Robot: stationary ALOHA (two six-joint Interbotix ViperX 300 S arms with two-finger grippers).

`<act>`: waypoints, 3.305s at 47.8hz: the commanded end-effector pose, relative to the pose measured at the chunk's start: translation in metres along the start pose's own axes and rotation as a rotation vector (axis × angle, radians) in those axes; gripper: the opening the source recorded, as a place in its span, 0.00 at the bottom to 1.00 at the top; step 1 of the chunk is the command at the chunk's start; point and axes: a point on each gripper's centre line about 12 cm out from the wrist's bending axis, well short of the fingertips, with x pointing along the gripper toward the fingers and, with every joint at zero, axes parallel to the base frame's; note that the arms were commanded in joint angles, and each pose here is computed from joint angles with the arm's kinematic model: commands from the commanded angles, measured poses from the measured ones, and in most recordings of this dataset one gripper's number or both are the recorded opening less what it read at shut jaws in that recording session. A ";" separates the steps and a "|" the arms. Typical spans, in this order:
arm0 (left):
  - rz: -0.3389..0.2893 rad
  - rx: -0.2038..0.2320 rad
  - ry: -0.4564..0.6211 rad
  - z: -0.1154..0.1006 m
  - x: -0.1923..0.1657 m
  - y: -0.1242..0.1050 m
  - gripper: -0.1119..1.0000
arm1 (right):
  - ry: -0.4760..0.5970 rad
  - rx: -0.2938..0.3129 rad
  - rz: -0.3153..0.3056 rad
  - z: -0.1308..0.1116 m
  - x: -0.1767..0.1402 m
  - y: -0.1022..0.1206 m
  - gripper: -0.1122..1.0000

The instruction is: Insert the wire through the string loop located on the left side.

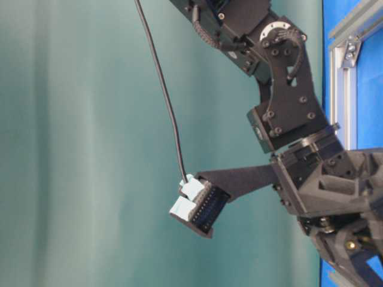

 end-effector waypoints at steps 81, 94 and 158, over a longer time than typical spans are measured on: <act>-0.024 -0.059 0.059 -0.004 -0.063 -0.001 0.18 | -0.031 -0.007 0.014 0.015 -0.006 0.006 0.94; -0.036 -0.173 0.088 0.000 -0.090 -0.003 0.18 | -0.031 -0.007 0.014 0.015 -0.006 0.006 0.94; -0.024 -0.273 0.189 -0.015 -0.087 -0.005 0.74 | -0.039 -0.011 0.025 0.018 -0.006 0.011 0.94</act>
